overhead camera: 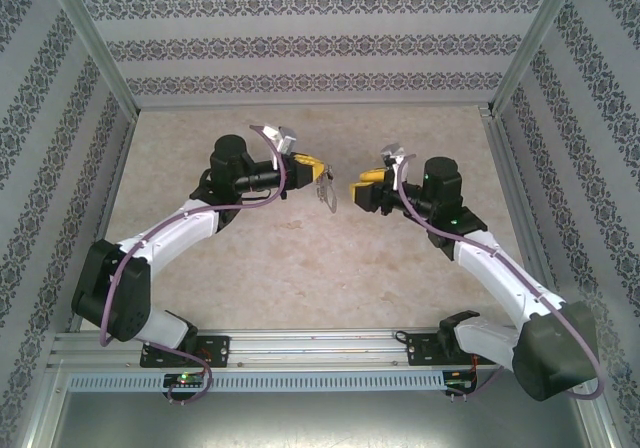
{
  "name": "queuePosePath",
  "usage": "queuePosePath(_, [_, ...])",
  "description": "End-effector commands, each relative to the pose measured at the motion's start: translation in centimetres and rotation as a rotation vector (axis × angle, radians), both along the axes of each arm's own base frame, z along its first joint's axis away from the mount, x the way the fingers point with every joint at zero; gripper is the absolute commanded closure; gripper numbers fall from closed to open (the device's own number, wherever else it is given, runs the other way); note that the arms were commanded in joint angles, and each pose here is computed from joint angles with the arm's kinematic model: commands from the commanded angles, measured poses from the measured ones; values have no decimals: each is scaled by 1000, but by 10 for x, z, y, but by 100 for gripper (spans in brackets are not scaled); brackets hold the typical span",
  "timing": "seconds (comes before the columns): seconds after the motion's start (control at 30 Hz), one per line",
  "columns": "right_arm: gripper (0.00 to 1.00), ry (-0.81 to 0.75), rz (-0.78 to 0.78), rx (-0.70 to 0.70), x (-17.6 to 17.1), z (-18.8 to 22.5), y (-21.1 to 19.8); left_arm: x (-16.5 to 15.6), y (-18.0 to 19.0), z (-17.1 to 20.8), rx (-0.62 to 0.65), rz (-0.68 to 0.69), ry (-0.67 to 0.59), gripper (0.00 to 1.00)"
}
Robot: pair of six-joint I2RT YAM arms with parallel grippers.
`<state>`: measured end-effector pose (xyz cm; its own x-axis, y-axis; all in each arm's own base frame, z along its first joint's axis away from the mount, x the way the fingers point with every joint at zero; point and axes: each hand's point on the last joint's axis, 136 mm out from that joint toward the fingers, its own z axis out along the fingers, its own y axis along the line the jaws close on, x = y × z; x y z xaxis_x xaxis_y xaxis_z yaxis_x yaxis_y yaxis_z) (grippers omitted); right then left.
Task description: Put the keys on the keyring
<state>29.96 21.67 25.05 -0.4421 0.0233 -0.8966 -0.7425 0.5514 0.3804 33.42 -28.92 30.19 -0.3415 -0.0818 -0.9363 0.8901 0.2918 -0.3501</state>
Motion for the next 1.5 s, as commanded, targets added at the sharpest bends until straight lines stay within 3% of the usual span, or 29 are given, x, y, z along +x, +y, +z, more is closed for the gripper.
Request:
queuePosePath(0.0, [47, -81, -30, 7, 3, 15, 5, -12, -3, 38, -105, -47, -96, 100])
queuePosePath(0.8, [49, -152, 17, -36, 17, 32, 41, -18, -17, 39, -103, -135, -47, 100])
queuePosePath(0.9, [54, -154, 20, -39, 16, 31, 41, -19, -19, 39, -98, -150, -38, 100])
queuePosePath(1.27, [96, -157, 49, -47, 8, 29, 42, -17, -19, 39, -101, -146, -40, 100])
queuePosePath(1.47, [100, -150, 65, -54, 4, 24, 43, -15, -19, 41, -108, -140, -47, 100])
